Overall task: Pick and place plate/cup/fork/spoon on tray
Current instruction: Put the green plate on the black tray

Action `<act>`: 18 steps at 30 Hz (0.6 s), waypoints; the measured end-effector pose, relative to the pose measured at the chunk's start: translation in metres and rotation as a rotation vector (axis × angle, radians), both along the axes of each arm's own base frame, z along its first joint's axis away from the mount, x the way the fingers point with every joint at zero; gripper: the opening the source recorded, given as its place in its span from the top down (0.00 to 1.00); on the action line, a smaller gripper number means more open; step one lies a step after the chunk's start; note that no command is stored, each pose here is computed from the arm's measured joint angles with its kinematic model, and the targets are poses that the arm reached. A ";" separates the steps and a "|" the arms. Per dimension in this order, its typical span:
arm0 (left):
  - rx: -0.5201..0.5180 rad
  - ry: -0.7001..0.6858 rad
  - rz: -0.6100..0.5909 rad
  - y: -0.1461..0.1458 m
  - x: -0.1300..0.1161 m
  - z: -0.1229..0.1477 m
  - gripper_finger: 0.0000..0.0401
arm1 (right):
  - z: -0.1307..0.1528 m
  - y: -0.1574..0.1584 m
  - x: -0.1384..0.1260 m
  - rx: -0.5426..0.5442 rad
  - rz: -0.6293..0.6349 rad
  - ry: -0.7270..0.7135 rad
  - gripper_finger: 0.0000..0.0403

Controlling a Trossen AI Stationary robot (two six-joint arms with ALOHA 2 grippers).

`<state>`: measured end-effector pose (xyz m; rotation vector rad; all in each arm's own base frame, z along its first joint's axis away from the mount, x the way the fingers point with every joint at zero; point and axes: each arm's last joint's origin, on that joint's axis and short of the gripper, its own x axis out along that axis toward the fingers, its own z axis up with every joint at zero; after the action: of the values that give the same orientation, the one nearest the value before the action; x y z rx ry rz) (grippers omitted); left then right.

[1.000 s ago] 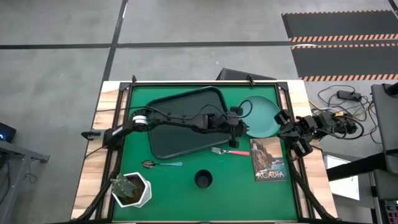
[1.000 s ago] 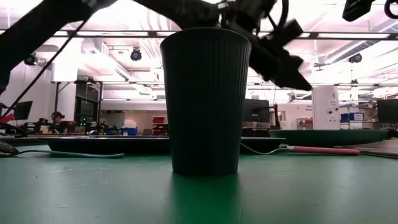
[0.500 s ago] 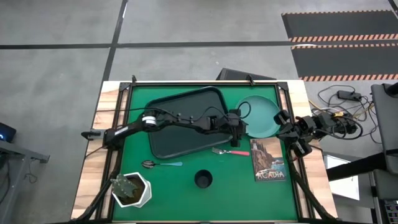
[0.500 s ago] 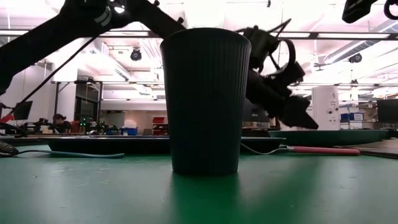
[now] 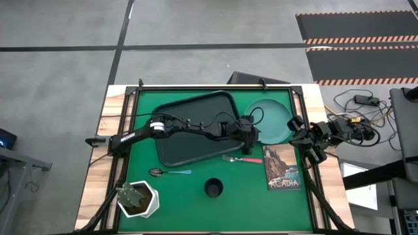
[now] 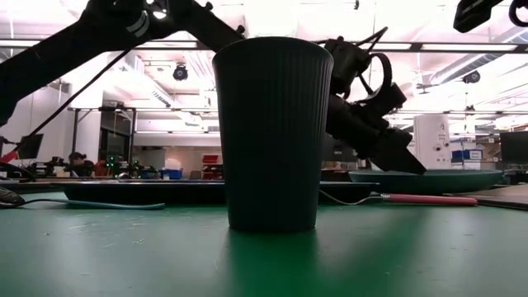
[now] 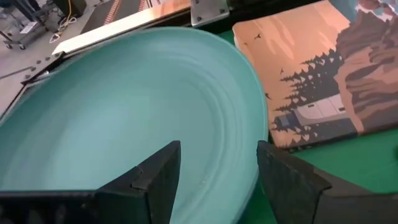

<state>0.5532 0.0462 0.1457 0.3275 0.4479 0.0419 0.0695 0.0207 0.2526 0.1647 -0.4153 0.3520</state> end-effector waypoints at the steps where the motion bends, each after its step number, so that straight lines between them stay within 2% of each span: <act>1: 0.000 -0.004 0.000 0.000 0.000 0.001 0.52 | 0.000 0.000 0.000 0.005 0.003 0.004 0.98; 12: 0.001 -0.029 -0.017 -0.004 0.003 0.015 0.52 | -0.002 0.000 0.001 0.007 0.006 0.026 0.98; 18: -0.032 0.027 -0.091 -0.014 0.000 0.015 0.52 | -0.003 0.000 0.002 0.009 -0.011 0.044 0.98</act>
<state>0.5534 0.0321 0.1611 0.3172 0.4593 -0.0580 0.0712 0.0206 0.2492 0.1787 -0.3748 0.3352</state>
